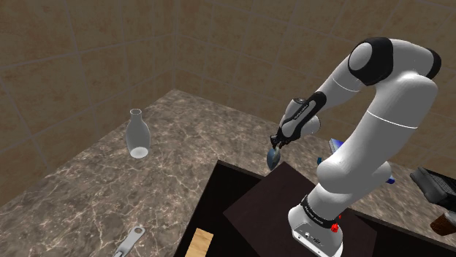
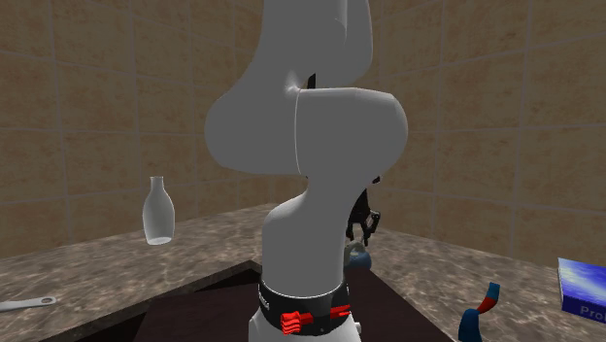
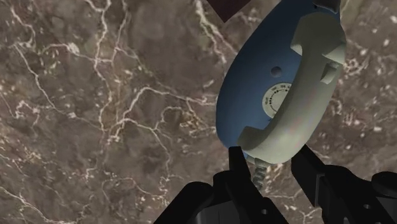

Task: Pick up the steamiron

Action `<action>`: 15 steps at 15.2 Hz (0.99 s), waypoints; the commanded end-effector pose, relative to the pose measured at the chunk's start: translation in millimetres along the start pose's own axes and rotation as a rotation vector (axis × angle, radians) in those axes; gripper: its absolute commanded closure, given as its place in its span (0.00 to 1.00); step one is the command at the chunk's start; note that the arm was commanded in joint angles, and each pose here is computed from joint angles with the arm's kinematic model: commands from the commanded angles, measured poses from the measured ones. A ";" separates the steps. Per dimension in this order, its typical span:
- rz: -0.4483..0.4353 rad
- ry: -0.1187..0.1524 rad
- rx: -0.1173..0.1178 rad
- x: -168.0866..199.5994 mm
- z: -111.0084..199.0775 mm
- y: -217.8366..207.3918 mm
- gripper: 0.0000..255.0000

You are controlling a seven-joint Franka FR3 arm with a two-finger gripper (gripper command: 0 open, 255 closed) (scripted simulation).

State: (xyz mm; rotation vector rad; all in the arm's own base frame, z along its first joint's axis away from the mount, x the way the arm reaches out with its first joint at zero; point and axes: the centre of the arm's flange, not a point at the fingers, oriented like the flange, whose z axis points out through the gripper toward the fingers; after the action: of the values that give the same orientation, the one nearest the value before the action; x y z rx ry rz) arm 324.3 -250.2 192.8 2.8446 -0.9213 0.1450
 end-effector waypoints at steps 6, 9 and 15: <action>0.000 -0.002 0.000 -0.2 0.6 -0.8 1.00; 0.000 -0.002 0.000 2.0 -15.0 0.9 1.00; 0.000 -0.002 0.000 6.3 -46.2 4.5 1.00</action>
State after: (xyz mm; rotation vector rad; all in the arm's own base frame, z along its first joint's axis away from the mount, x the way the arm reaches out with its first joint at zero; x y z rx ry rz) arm 324.9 -249.6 234.6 2.8449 -0.9213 0.1428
